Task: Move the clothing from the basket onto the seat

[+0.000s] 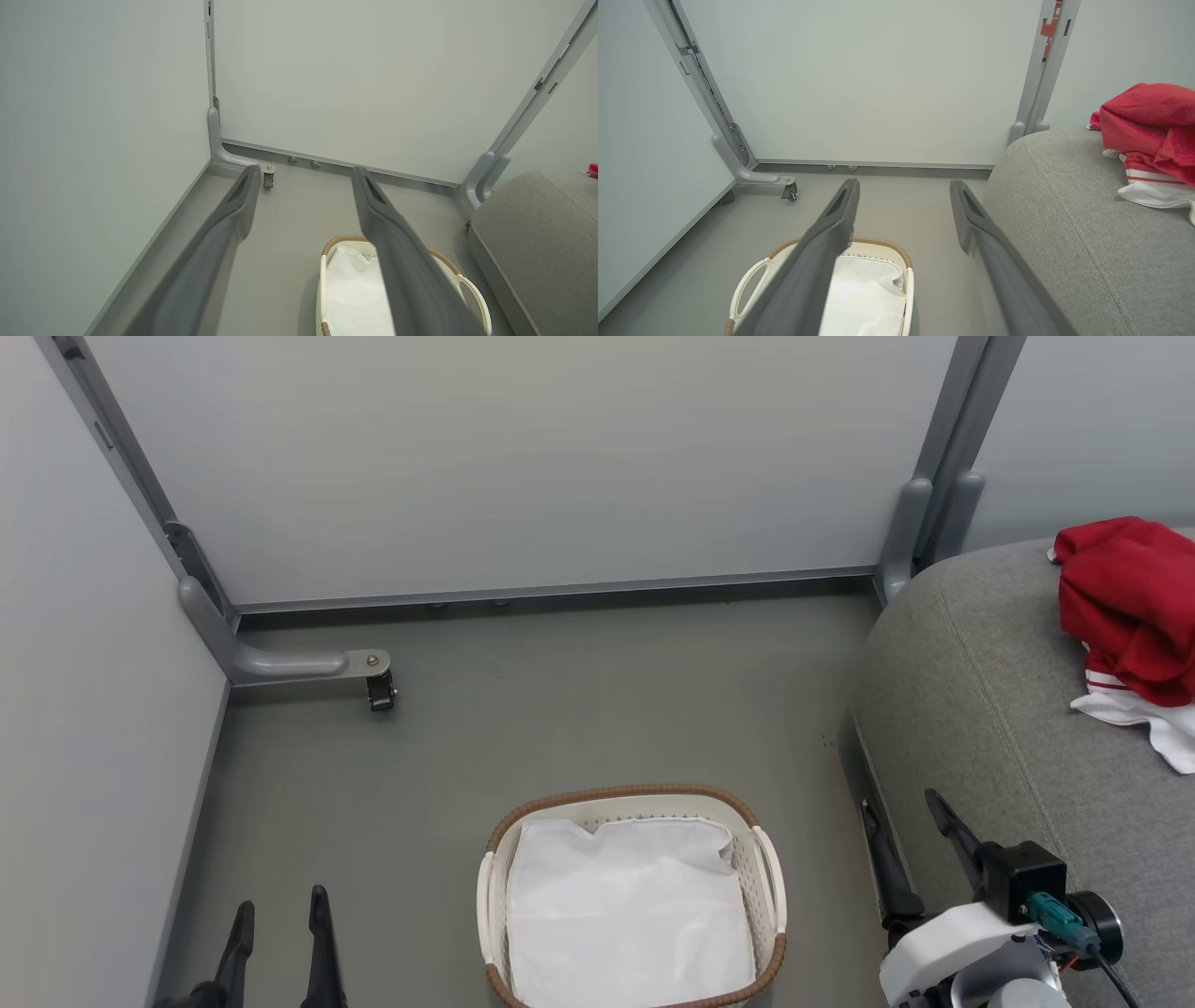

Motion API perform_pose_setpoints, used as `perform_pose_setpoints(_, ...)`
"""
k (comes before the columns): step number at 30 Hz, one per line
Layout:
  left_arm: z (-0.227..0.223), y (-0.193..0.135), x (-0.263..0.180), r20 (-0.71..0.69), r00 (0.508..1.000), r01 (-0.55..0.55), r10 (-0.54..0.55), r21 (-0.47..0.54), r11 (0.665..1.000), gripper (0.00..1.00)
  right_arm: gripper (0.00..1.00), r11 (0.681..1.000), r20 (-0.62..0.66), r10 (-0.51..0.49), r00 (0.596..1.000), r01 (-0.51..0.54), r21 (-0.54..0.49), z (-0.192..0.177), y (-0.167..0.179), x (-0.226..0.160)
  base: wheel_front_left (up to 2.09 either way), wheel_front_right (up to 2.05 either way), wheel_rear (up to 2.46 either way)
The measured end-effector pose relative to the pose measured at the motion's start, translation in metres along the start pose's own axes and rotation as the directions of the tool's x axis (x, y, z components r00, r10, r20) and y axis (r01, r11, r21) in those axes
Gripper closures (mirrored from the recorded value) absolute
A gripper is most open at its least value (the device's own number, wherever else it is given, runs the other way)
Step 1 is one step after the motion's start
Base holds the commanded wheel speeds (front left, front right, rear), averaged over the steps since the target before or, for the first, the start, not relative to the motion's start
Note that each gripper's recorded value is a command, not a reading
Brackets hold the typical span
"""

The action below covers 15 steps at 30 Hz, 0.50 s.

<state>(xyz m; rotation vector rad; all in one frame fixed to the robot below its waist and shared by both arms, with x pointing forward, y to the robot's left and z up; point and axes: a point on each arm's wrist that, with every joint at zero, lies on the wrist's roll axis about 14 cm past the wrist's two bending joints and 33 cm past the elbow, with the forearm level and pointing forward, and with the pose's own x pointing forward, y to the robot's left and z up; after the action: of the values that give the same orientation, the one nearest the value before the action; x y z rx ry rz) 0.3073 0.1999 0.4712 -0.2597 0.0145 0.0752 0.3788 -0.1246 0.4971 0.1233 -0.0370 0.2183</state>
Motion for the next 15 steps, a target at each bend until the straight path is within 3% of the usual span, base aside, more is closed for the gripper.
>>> perform_pose_setpoints(8, -0.003, -0.001, -0.001, -0.006, 1.0, 0.004, -0.004, -0.006, 1.0, 0.0, 0.0, 1.0, 0.005, 0.002, 1.0, -0.002, -0.001, 0.002, 0.001, 0.0, 0.0, 0.0, 0.0)
perform_pose_setpoints(9, -0.003, -0.001, -0.001, -0.007, 1.0, 0.005, -0.005, -0.007, 1.0, 1.0, 1.0, 1.0, 0.005, 0.002, 1.0, -0.002, -0.001, 0.002, 0.001, -0.001, 0.0, 0.0, 0.0)
perform_pose_setpoints(15, -0.019, 0.001, -0.005, -0.06, 0.998, -0.007, 0.006, -0.02, 1.0, 1.0, 1.0, 1.0, -0.067, -0.012, 0.998, 0.014, 0.025, -0.021, 0.0, -0.01, 0.0, 0.0, 0.0)
